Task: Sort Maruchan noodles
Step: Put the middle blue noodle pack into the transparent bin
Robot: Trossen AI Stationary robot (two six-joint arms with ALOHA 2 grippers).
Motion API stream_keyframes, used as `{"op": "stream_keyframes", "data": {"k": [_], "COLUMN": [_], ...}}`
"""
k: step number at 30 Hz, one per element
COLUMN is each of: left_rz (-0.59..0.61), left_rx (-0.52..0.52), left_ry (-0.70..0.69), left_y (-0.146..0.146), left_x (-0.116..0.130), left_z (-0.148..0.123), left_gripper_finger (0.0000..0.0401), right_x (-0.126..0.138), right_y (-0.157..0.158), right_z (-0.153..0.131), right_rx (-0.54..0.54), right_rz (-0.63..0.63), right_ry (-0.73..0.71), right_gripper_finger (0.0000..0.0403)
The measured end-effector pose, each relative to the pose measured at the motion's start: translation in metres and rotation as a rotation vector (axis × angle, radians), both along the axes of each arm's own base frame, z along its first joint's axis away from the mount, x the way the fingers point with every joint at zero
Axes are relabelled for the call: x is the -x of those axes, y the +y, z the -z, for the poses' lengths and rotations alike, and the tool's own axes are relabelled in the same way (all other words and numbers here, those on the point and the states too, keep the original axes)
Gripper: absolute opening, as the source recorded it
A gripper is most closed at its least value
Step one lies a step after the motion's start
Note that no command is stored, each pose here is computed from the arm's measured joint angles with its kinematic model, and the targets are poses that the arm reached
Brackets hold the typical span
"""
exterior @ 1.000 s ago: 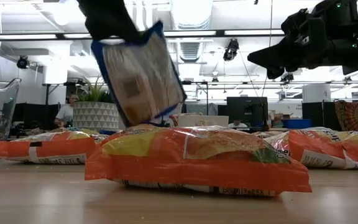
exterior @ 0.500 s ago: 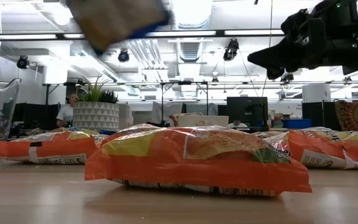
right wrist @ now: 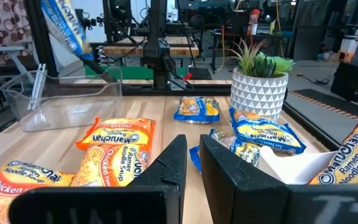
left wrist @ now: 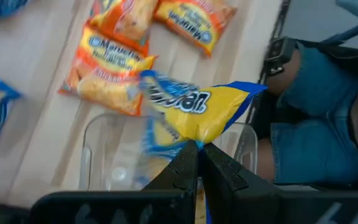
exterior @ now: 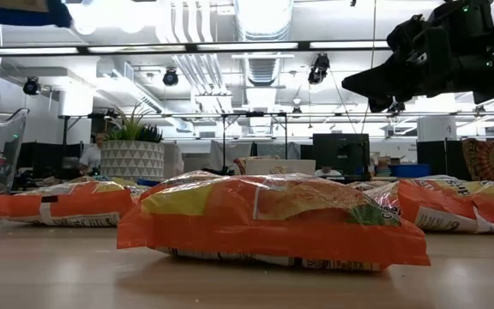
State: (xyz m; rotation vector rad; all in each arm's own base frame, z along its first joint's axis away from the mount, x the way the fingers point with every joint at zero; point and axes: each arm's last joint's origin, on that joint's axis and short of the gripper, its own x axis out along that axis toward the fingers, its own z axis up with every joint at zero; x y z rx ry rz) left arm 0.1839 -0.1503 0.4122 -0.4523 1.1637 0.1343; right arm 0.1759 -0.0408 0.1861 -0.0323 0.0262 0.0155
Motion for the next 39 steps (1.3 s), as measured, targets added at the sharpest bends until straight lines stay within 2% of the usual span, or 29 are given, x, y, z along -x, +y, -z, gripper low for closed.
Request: {"op": "stream_keyframes", "data": {"k": [9, 18, 21, 26, 32, 39], "left_rz": [-0.096, -0.144, -0.163, -0.181, -0.188, -0.224], "left_rx": [0.071, -0.032, -0.1, -0.146, -0.167, -0.252], "left_ry": [0.222, 0.33, 0.367, 0.486, 0.506, 0.463], "left_y": [-0.01, -0.005, -0.001, 0.006, 0.008, 0.015], "left_x": [0.008, 0.006, 0.005, 0.007, 0.006, 0.004], "left_z": [0.028, 0.063, 0.081, 0.112, 0.13, 0.139], "left_gripper_finger": [0.0, 0.0, 0.0, 0.0, 0.0, 0.0], "right_x": [0.0, 0.0, 0.0, 0.0, 0.0, 0.0], "right_y": [0.0, 0.0, 0.0, 0.0, 0.0, 0.0], "right_z": [0.0, -0.001, -0.002, -0.003, -0.003, -0.003], "right_rx": [0.0, 0.025, 0.032, 0.046, 0.048, 0.05], "right_rz": [0.0, -0.001, 0.0, -0.001, 0.0, -0.001], "right_ry": [0.0, -0.006, -0.016, -0.03, -0.034, -0.035], "right_gripper_finger": [0.0034, 0.0034, 0.0034, 0.0034, 0.0034, 0.0034]}}
